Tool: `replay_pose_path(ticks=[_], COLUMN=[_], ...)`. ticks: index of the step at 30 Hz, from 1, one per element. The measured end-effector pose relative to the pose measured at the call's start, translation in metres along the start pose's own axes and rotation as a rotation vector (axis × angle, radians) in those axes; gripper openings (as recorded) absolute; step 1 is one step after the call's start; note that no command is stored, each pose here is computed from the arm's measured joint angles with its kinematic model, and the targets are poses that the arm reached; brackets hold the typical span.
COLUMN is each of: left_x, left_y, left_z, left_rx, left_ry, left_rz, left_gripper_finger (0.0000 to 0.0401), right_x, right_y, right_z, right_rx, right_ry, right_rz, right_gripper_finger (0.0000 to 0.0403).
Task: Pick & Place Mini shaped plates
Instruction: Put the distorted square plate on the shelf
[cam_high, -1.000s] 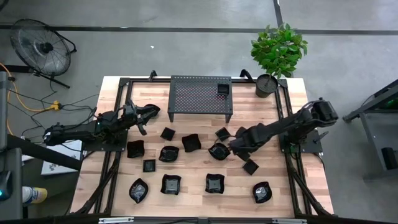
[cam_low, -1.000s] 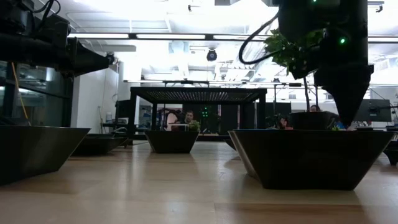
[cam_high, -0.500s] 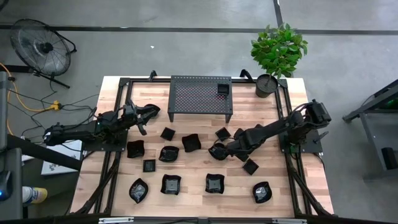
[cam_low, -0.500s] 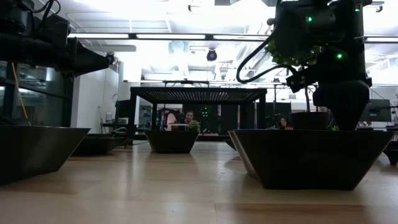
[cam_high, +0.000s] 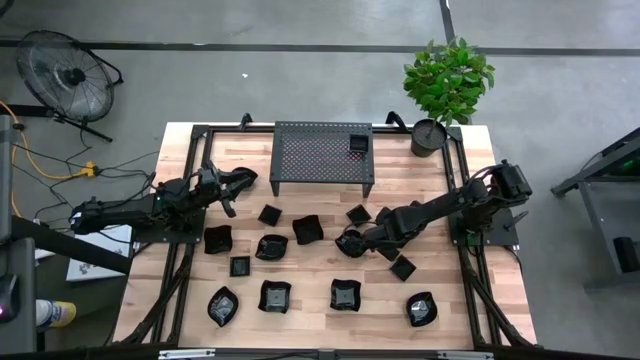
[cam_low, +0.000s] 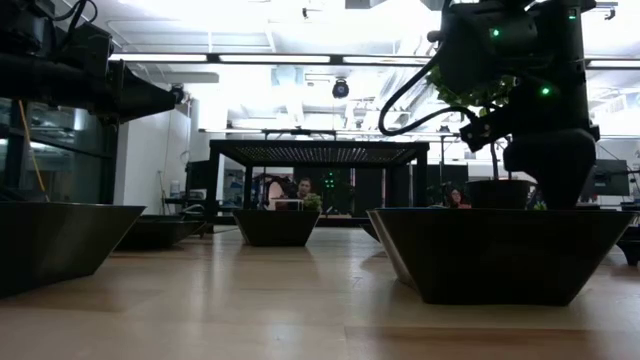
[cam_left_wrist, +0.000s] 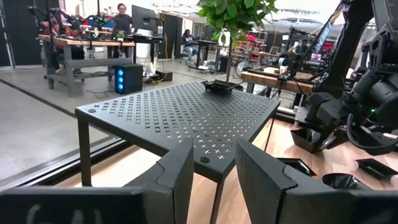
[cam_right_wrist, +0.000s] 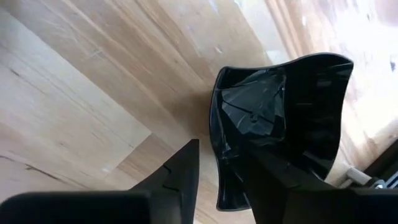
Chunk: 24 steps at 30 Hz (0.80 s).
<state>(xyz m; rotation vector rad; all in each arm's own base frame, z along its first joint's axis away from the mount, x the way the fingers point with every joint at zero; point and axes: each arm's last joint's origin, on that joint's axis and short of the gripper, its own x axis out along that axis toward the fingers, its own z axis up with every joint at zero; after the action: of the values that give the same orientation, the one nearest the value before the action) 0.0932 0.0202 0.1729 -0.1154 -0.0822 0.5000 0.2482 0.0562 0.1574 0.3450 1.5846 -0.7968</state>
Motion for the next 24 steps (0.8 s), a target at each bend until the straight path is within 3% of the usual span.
replay_pose_path(ticks=[19, 24], left_x=[0.0, 0.0], left_y=[0.0, 0.0], left_z=[-0.0001, -0.0001], left_rx=[0.0, 0.0], left_ry=[0.0, 0.0], left_rz=[0.0, 0.0], left_gripper_finger=[0.0117, 0.0117], right_x=[0.0, 0.0], right_y=[0.0, 0.0], right_z=[-0.0001, -0.0002], right_rx=[-0.005, -0.01], right_ry=[0.003, 0.006], right_rz=[0.002, 0.003], right_gripper_finger=[0.0008, 0.0005])
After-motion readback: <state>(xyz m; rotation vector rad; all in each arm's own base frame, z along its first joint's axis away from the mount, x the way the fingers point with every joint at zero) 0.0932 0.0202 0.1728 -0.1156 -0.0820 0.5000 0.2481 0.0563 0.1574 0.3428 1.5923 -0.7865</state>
